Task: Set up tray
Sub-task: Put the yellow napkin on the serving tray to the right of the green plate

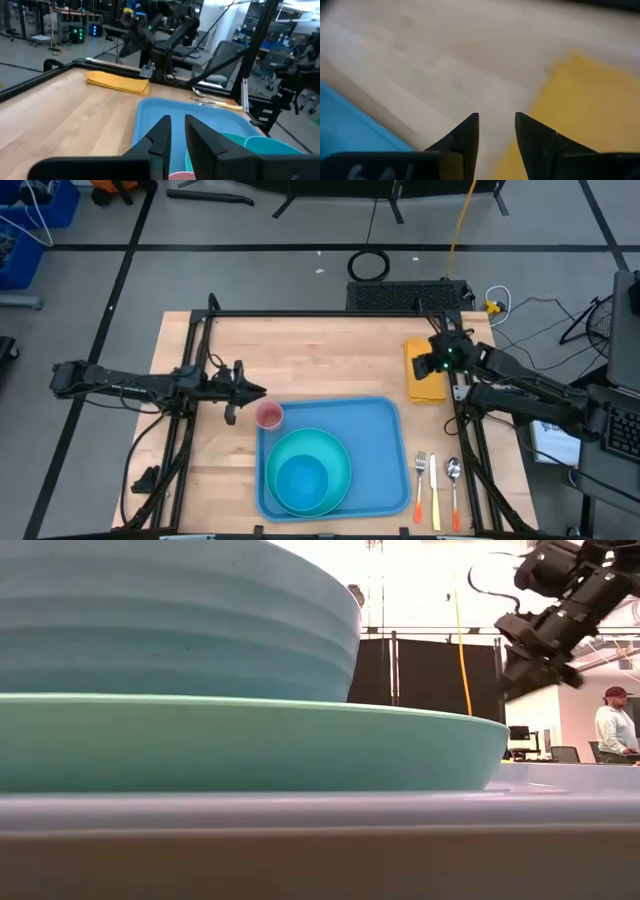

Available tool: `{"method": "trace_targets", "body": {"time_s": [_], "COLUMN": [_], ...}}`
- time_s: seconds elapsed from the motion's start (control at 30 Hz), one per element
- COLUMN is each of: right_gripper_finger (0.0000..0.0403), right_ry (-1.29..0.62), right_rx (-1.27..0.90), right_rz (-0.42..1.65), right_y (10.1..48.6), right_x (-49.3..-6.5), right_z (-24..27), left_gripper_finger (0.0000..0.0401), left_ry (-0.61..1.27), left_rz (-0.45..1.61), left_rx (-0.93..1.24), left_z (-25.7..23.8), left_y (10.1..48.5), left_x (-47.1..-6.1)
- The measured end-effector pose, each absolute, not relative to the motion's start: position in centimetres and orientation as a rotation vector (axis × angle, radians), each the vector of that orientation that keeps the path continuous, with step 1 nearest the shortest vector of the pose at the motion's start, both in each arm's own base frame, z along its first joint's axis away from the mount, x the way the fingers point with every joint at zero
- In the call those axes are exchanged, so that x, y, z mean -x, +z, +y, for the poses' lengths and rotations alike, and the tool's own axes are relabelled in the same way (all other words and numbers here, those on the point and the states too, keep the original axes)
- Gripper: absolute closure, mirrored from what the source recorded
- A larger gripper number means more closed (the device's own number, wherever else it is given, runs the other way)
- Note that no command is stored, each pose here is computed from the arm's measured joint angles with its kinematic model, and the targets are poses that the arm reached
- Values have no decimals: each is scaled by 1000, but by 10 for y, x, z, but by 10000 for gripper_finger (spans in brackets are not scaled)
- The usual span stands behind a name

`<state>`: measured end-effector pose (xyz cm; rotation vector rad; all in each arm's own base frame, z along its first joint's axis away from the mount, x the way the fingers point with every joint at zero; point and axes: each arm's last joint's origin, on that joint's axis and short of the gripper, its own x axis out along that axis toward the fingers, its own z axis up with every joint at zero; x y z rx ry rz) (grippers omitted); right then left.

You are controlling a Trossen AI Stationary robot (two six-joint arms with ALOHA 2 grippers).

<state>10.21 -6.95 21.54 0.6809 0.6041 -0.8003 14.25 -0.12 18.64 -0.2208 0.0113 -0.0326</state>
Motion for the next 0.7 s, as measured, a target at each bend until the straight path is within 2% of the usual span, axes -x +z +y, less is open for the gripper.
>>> {"method": "trace_targets", "body": {"time_s": [0.27,0.4,0.7], "right_gripper_finger": [287,289,293], "right_ry": [-924,-879,-839], "right_rx": [-873,-932,-908], "right_rz": [915,841,720], "right_y": [197,201,208], "right_x": [-70,-70,-72], "right_z": [-49,-46,-46], "left_gripper_finger": [343,343,343], "left_ry": [-118,-126,-95], "left_rz": [30,65,-53], "left_rx": [209,174,187], "left_z": [-8,-10,-8], "left_y": [184,180,185], "left_x": [-138,-138,-124]}}
